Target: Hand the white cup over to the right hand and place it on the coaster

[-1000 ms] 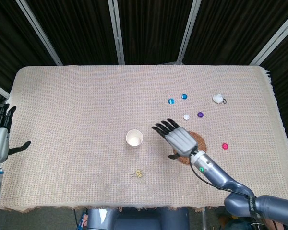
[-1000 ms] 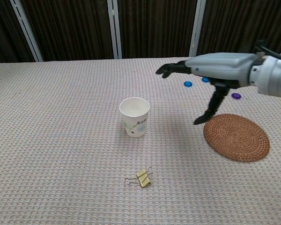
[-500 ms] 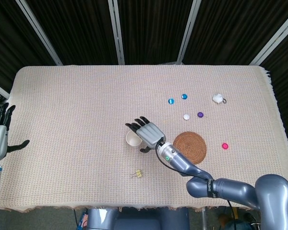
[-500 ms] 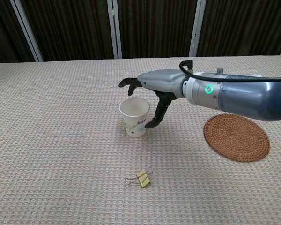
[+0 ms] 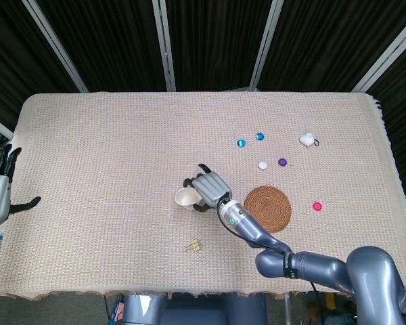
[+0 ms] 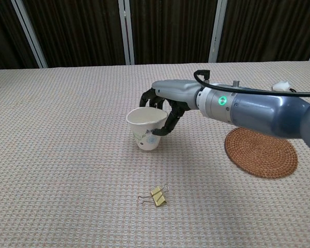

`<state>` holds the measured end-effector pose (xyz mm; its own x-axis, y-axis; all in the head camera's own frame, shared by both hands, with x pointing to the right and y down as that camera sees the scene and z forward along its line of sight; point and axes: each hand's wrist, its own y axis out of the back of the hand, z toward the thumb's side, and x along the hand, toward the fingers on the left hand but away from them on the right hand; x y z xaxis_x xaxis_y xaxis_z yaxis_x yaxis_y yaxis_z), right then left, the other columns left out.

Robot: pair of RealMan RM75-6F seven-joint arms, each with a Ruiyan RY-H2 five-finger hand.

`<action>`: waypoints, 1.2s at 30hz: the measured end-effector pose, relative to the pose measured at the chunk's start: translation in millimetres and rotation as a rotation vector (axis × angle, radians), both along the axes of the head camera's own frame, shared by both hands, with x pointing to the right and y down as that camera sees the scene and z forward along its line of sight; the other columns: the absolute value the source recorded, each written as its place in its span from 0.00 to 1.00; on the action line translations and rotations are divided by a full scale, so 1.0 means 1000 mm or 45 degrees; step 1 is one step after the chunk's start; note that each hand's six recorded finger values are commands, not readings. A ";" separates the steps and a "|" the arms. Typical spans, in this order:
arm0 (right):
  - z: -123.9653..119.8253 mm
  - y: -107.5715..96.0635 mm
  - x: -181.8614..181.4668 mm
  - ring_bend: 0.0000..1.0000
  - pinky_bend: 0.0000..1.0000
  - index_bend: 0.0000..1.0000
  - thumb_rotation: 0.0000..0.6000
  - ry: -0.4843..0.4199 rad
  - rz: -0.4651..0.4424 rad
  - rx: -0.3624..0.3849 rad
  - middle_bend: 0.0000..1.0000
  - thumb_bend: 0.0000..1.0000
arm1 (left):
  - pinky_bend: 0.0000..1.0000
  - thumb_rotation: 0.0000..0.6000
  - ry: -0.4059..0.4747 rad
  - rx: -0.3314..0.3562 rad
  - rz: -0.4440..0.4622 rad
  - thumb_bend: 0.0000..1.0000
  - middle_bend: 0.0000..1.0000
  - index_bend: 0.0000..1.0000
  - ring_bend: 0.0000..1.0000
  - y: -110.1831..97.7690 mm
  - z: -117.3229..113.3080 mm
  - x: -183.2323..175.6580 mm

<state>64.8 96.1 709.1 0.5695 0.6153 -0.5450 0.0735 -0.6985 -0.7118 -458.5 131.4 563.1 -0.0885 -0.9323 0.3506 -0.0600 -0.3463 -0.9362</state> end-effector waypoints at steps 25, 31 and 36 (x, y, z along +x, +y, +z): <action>-0.042 0.023 0.186 0.32 0.08 0.31 1.00 0.170 0.278 -0.030 0.43 0.25 | 0.00 1.00 0.016 -0.040 0.063 0.00 0.00 0.00 0.00 0.007 0.006 0.015; -0.037 0.032 0.206 0.32 0.08 0.31 1.00 0.194 0.276 -0.008 0.43 0.25 | 0.00 1.00 0.008 -0.049 0.074 0.00 0.00 0.00 0.00 0.009 0.009 0.018; -0.033 0.034 0.216 0.32 0.08 0.30 1.00 0.194 0.290 -0.001 0.43 0.25 | 0.00 1.00 0.004 -0.050 0.072 0.00 0.00 0.00 0.00 0.009 0.010 0.017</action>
<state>280.9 130.4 676.3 0.3280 0.7179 -0.6141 0.1211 -0.6766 -0.7263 -441.2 139.9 572.9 -0.0352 -0.9212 0.3874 -0.0425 -0.3859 -0.9216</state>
